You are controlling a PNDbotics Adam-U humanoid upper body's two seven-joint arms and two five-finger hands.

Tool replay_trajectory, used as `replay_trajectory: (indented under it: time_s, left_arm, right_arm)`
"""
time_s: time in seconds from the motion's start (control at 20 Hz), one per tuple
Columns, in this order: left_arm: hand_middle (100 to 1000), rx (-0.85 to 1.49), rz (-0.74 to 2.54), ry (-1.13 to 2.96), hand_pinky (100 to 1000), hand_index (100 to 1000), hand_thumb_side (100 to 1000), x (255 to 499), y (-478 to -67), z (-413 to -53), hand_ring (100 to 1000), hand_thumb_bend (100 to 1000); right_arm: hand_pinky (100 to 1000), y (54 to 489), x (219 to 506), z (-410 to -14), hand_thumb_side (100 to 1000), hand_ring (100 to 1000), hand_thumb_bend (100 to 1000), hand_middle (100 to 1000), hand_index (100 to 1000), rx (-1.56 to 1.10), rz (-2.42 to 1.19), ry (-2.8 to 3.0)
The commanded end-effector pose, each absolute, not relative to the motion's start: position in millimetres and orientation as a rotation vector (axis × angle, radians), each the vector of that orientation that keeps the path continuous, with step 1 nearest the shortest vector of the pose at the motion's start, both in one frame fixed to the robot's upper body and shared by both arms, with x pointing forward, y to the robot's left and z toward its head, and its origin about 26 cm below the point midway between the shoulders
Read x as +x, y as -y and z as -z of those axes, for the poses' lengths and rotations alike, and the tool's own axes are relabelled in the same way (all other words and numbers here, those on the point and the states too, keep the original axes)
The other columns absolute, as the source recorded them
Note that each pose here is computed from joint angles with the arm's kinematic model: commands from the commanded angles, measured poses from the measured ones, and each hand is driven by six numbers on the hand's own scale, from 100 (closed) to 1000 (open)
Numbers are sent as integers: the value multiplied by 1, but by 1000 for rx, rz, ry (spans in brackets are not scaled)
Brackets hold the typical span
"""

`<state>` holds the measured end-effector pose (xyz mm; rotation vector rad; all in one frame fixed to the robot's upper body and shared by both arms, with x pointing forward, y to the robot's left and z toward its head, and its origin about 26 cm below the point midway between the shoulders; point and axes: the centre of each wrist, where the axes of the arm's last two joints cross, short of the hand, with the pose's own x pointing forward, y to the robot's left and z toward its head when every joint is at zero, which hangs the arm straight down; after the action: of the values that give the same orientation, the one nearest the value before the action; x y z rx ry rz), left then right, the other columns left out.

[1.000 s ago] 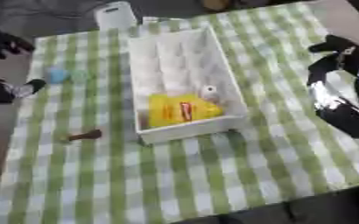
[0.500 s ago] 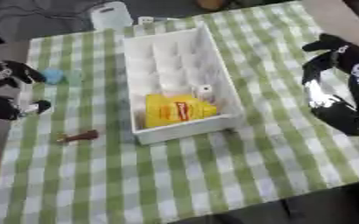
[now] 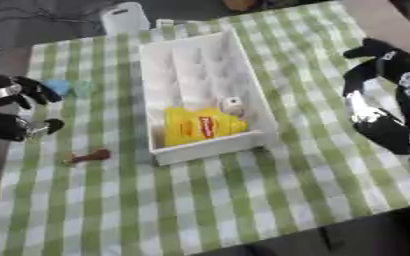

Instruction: Pick up objects on the table and place them in the box.

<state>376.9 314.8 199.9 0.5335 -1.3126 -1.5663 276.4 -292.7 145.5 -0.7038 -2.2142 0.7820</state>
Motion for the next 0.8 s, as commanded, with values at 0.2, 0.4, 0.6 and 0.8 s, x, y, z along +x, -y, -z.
replay_trajectory:
  time_s: [0.2, 0.4, 0.6, 0.8]
  left_arm:
    - [793, 572, 1650, 1283, 795, 879, 593, 371, -308, -205, 837, 448]
    - [788, 530, 1711, 1236, 794, 872, 608, 371, -303, -196, 836, 465]
    - [778, 526, 1737, 1206, 792, 857, 607, 372, -298, -188, 830, 488]
    - [773, 555, 1752, 1184, 792, 853, 576, 374, -293, -183, 829, 477]
  right_arm:
    - [563, 293, 275, -156, 498, 609, 100, 725, 939, -715, -804, 2244]
    - [563, 293, 275, -156, 497, 609, 100, 725, 939, -713, -805, 2245]
    - [563, 293, 275, -156, 496, 609, 100, 726, 939, -712, -806, 2247]
    - [563, 293, 275, -156, 497, 609, 100, 726, 939, -711, -806, 2248]
